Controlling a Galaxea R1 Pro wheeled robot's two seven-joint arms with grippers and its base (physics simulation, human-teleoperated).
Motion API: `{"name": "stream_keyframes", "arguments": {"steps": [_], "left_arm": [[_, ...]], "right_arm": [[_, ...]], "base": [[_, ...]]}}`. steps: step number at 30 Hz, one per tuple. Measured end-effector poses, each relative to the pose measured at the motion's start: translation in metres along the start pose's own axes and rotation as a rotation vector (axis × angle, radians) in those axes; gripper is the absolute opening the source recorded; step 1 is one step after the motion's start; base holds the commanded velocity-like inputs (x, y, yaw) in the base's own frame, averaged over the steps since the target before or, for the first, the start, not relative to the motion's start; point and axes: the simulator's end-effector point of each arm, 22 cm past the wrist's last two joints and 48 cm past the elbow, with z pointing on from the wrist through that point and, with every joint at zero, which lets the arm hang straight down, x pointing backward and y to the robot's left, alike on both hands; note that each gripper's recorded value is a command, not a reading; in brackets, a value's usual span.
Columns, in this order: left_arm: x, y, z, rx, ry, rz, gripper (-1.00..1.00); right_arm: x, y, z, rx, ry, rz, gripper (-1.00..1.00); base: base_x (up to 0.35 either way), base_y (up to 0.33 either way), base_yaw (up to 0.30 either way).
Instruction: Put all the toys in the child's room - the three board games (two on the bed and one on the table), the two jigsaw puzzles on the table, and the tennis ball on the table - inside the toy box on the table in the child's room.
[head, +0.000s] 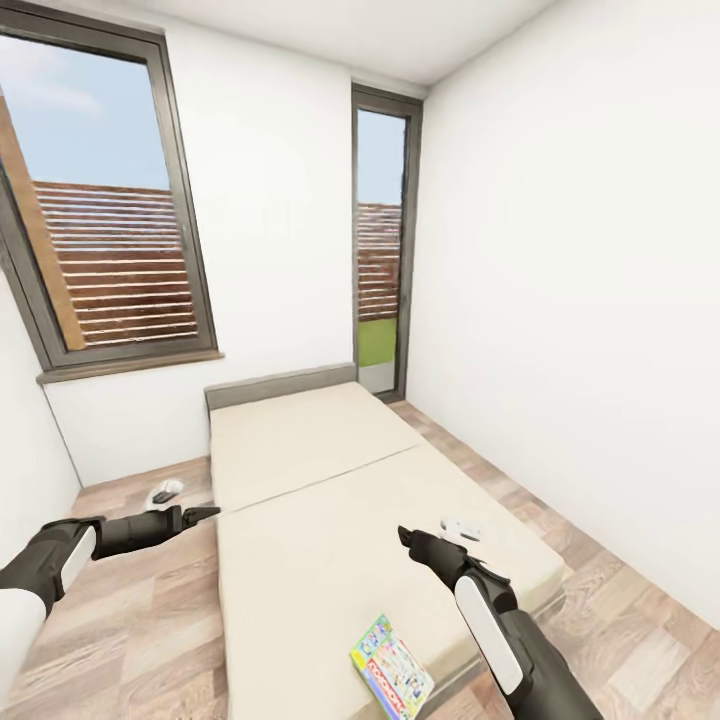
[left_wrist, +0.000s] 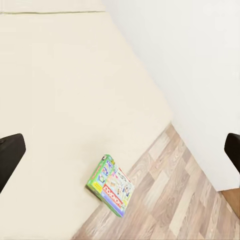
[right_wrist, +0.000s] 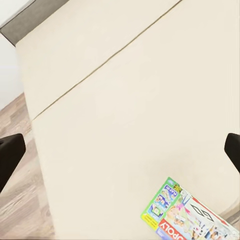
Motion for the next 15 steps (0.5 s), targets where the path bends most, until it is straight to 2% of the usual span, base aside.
{"name": "stream_keyframes", "arguments": {"steps": [7,15], "left_arm": [[-0.0001,-0.0001,0.0,0.0,0.0,0.0,1.0],[-0.0001,-0.0001,0.0,0.0,0.0,0.001,1.0]], "right_arm": [[0.0001,0.0001,0.0,0.0,0.0,0.0,1.0],[0.0002,0.0001,0.0,0.0,0.001,-0.001,1.0]], "base": [[0.0,-0.163,0.26],[0.0,-0.03,0.265]]}}
